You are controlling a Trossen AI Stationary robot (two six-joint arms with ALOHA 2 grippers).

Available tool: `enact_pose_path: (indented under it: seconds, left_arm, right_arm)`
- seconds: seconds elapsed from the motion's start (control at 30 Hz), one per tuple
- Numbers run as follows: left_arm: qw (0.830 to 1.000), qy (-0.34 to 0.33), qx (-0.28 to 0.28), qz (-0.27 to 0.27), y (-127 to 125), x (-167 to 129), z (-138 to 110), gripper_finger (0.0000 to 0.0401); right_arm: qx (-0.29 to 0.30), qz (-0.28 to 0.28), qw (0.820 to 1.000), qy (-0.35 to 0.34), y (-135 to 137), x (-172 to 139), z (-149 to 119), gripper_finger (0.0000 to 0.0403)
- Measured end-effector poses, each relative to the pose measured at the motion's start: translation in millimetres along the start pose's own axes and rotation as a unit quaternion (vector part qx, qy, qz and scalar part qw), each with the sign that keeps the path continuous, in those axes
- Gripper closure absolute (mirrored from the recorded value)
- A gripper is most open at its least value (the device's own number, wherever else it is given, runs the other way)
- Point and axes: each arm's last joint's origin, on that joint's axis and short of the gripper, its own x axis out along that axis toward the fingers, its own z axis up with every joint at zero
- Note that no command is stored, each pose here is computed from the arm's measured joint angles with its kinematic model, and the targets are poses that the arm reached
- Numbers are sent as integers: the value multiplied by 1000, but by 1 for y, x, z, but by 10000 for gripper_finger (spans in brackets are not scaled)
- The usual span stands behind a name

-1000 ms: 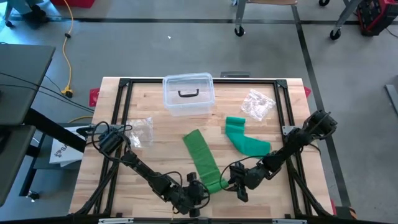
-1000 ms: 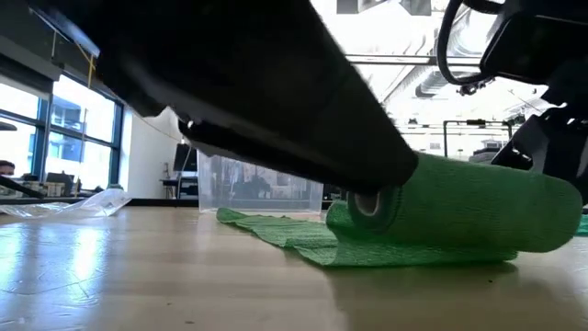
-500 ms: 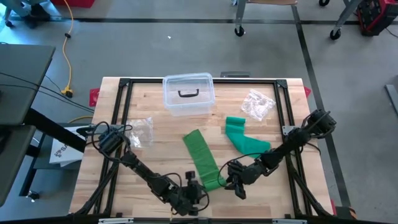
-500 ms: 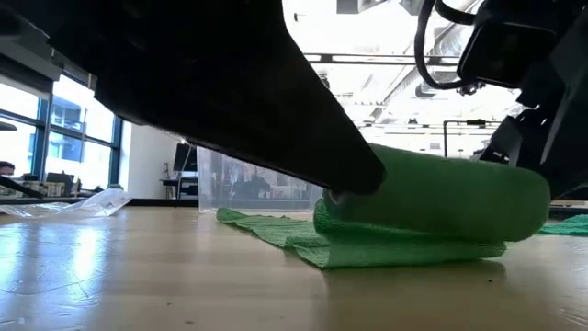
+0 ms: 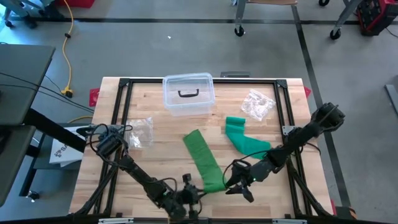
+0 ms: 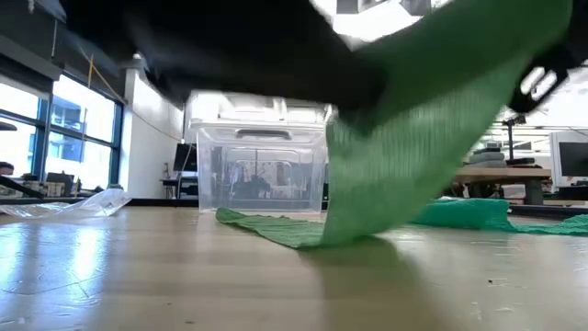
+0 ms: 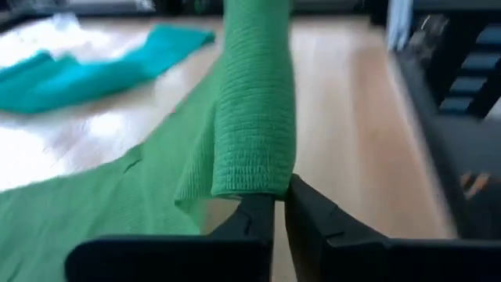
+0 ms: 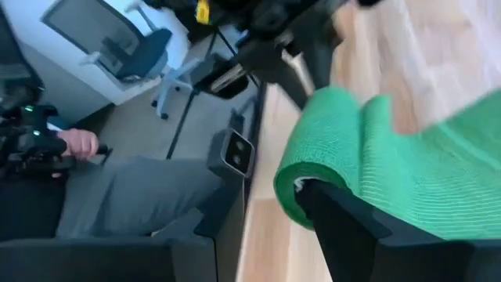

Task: Roll bandage
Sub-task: Roll the green bandage

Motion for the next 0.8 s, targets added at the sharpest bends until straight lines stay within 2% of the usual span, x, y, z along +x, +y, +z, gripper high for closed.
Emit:
enact_pose_path:
  seconds: [0.13, 0.27, 0.5, 0.7, 0.8]
  left_arm:
    - [998, -52, -16, 18, -12, -14, 6, 390]
    - [996, -73, -50, 25, -16, -29, 15, 398]
    - [987, -81, -138, -12, -12, -48, 45, 400]
    - [973, -46, -221, -51, 0, -56, 65, 400]
    - [968, -39, -240, -56, 5, -62, 74, 400]
  right_arm:
    - [-16, 9, 1000, -19, 10, -10, 5, 263]
    - [-36, 9, 999, -27, 18, -20, 7, 263]
    - [-70, -53, 996, -11, 21, -32, -2, 263]
    - [-165, -67, 984, -13, 30, -36, -12, 263]
    - [-208, -85, 974, -37, 40, -39, -19, 263]
